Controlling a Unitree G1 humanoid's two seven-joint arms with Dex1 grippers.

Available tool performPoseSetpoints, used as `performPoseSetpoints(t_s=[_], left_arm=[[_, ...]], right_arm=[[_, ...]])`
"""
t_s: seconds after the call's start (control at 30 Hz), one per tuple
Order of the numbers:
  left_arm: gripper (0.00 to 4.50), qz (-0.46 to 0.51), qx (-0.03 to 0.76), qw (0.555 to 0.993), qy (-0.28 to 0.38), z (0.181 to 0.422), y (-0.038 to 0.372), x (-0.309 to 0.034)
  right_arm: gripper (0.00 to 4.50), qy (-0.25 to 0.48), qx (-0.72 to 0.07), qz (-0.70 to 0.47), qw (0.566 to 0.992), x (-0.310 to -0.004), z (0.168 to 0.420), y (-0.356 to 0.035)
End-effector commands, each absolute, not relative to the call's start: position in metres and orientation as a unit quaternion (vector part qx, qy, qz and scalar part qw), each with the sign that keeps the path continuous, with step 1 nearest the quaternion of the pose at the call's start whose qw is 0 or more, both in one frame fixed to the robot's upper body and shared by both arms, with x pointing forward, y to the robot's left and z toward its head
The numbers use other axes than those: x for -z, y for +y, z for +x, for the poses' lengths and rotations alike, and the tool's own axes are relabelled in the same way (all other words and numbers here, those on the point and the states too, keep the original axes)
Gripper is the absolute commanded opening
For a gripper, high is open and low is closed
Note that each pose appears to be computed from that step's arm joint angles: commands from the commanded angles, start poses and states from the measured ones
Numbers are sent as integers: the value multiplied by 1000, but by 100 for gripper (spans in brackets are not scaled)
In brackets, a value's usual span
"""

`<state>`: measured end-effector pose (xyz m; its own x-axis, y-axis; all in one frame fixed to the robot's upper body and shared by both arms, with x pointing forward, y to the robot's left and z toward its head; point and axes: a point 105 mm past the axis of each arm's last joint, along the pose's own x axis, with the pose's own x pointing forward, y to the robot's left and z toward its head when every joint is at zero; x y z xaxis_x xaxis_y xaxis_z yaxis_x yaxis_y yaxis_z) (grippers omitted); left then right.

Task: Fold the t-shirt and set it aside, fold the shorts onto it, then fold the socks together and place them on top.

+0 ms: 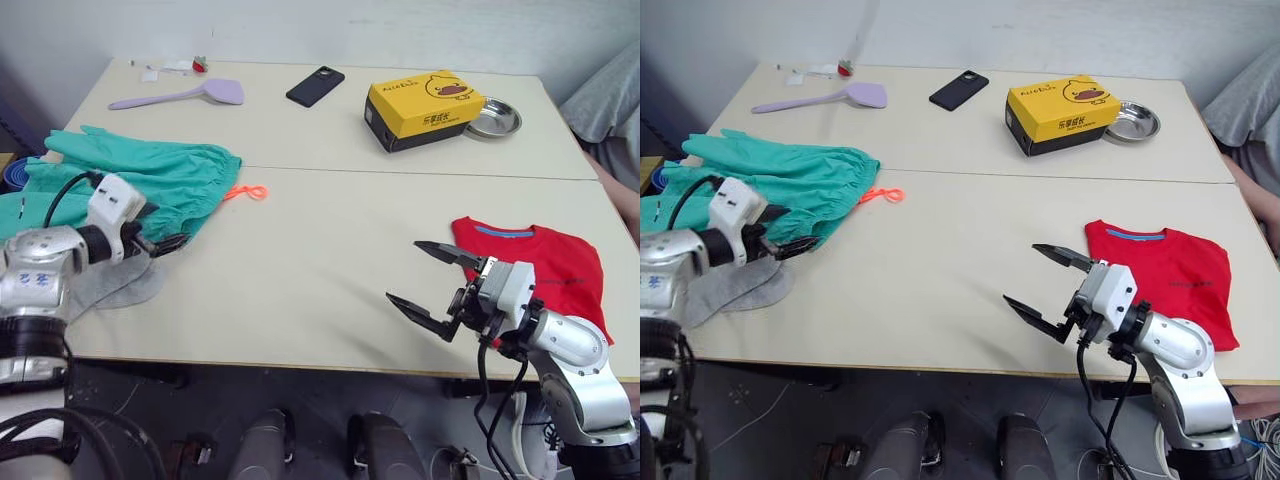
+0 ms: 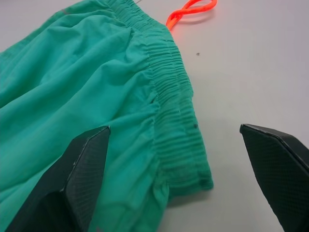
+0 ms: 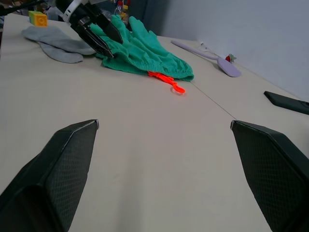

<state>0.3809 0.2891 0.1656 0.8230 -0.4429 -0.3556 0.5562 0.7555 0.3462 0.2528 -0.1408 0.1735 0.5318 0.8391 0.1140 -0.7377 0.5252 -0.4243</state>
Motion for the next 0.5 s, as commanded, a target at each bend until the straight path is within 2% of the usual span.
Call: performPoseSetpoints(t_s=[0.03,0.2,0.33,0.4,0.43,0.5], left_arm=[[389,244,273,920,141,389,289,-158],[219,242,268,924,123,403,286,-163],[84,233,293,926,50,410,268,-191],[24,234,325,916,-18,413,247,-218],[4,236,334,911,-41,413,241,-228],[4,235,373,895,-70,411,224,-243]], right_arm=[[450,-165,-449,-175,860,-181,247,-144],[450,-150,-438,-189,866,-176,242,-152],[450,-133,-431,-190,872,-176,233,-160],[450,-115,-428,-195,875,-173,227,-167],[450,-110,-426,-197,876,-172,226,-169],[450,-108,-420,-196,879,-174,226,-172]])
